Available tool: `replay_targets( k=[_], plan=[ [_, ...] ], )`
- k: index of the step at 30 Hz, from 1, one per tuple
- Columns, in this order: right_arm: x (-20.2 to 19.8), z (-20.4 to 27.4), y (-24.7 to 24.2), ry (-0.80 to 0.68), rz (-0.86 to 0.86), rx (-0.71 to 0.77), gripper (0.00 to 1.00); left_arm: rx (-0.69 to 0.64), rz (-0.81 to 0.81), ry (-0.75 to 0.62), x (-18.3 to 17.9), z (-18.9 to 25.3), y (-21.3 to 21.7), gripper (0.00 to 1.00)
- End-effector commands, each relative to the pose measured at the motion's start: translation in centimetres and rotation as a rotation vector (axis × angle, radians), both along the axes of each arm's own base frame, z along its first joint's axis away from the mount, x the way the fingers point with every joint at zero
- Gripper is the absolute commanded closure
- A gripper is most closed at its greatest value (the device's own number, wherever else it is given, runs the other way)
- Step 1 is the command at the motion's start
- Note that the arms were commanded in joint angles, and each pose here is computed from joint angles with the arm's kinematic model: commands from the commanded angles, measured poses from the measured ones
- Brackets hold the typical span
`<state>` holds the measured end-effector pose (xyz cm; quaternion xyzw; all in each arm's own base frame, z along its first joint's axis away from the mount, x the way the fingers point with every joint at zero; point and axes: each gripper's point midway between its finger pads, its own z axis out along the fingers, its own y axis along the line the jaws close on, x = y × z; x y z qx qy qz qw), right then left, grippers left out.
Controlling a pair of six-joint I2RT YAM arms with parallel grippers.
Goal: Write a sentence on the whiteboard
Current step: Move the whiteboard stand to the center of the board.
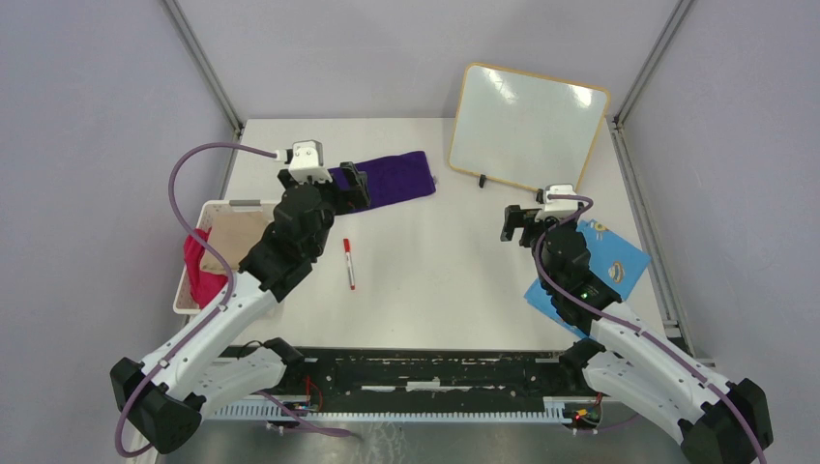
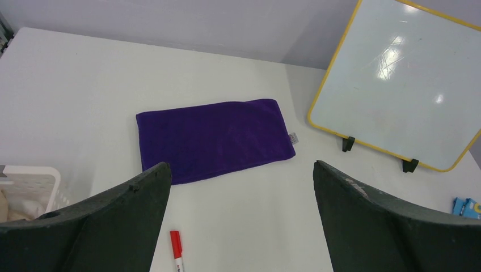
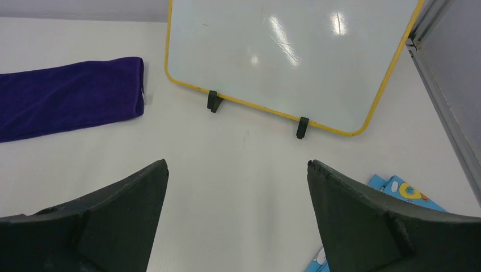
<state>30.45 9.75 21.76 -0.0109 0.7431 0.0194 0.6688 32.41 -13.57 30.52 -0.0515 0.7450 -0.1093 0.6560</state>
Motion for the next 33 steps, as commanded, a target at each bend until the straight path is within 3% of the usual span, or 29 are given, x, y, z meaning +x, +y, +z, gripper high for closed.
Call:
replay_targets(
  k=[1, 17, 26, 33],
  plan=[
    [0.3, 2.1, -0.2, -0.045, -0.023, 0.025, 0.02, -0.097, 0.013, -0.066, -0.1, 2.4, 0.1, 0.0],
    [0.5, 2.4, -0.5, -0.005, -0.072, 0.057, 0.02, -0.078, -0.06, -0.075, -0.6, 2.4, -1.0, 0.0],
    [1.3, 0.1, -2.5, 0.096, -0.237, 0.008, 0.02, -0.048, -0.176, -0.084, -1.5, 2.5, -2.7, 0.0],
    [3.6, -2.5, -4.5, 0.126, -0.293, 0.099, 0.13, -0.054, -0.201, -0.091, -1.9, 2.8, -3.1, 0.0]
  ],
)
